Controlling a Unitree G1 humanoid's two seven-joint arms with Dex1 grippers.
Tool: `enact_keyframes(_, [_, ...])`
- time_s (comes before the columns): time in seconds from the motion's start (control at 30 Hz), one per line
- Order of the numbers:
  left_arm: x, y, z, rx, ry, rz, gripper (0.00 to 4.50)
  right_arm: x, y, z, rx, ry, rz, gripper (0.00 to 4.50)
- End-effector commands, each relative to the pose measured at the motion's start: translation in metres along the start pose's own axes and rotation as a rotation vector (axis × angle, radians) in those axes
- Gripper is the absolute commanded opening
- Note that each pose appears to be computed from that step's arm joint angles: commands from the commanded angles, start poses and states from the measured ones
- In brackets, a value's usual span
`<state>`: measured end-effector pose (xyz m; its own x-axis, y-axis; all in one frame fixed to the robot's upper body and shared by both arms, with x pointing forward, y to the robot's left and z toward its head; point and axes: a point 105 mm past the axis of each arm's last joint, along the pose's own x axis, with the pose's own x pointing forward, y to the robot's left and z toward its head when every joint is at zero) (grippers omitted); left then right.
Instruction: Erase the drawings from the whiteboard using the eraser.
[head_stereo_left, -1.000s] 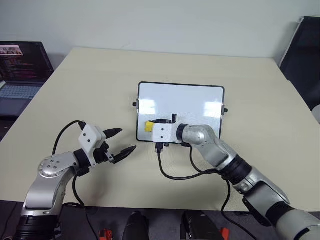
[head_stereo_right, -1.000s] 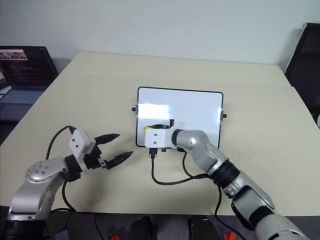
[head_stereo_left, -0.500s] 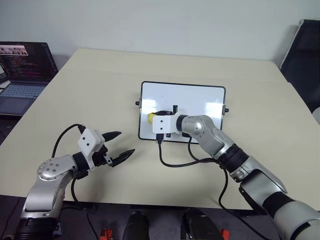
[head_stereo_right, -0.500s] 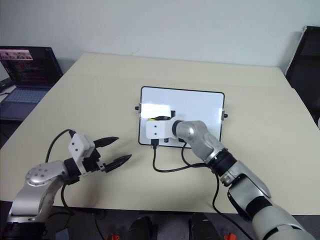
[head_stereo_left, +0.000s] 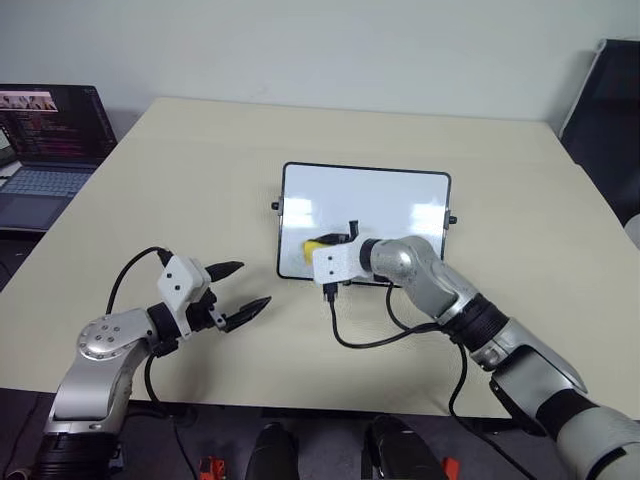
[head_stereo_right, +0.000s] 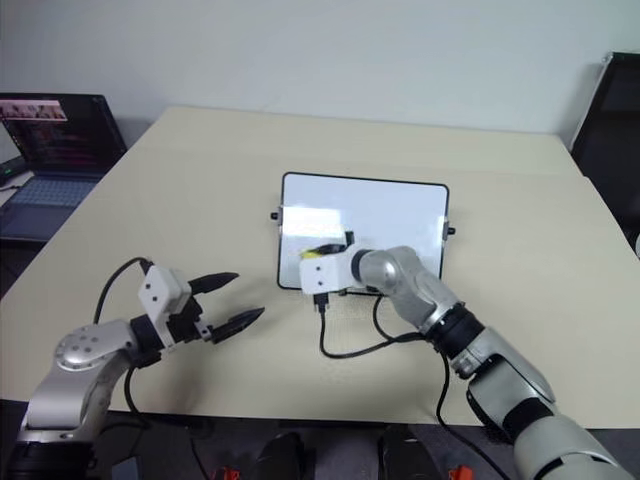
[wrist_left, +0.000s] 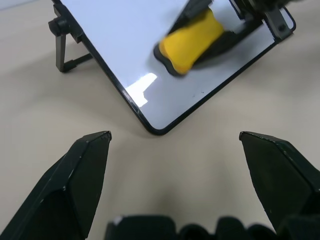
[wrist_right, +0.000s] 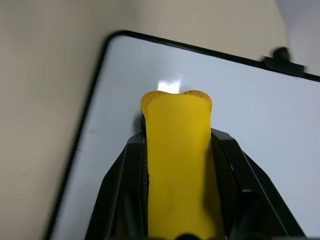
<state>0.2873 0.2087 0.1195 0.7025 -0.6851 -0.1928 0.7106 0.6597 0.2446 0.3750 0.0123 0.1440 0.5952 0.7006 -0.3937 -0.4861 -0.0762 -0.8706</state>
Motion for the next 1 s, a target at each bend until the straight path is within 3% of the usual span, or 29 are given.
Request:
enact_keyframes(0.03, [0.003,0.000,0.010,0.028,-0.030,-0.005,4.50,-0.015,-0.007,-0.032,-0.004,0.106,0.004,1.30])
enact_keyframes(0.17, [0.002,0.002,0.010,0.030,-0.029,-0.003,4.50,-0.016,-0.003,-0.031,-0.024,0.092,0.029,1.30])
enact_keyframes(0.33, [0.002,0.003,0.014,0.035,-0.032,0.000,4.50,-0.007,0.033,-0.001,-0.023,-0.012,0.144,1.30])
enact_keyframes(0.73, [0.004,0.005,0.023,0.040,-0.049,0.008,4.50,-0.009,-0.066,-0.040,0.213,0.107,-0.273,1.30])
enact_keyframes(0.83, [0.005,0.005,0.027,0.035,-0.066,0.013,4.50,-0.009,-0.069,-0.045,0.306,0.096,-0.272,1.30])
enact_keyframes(1.0, [0.010,0.021,0.052,0.041,-0.134,0.057,4.50,-0.002,-0.041,-0.035,0.300,0.055,-0.099,1.30])
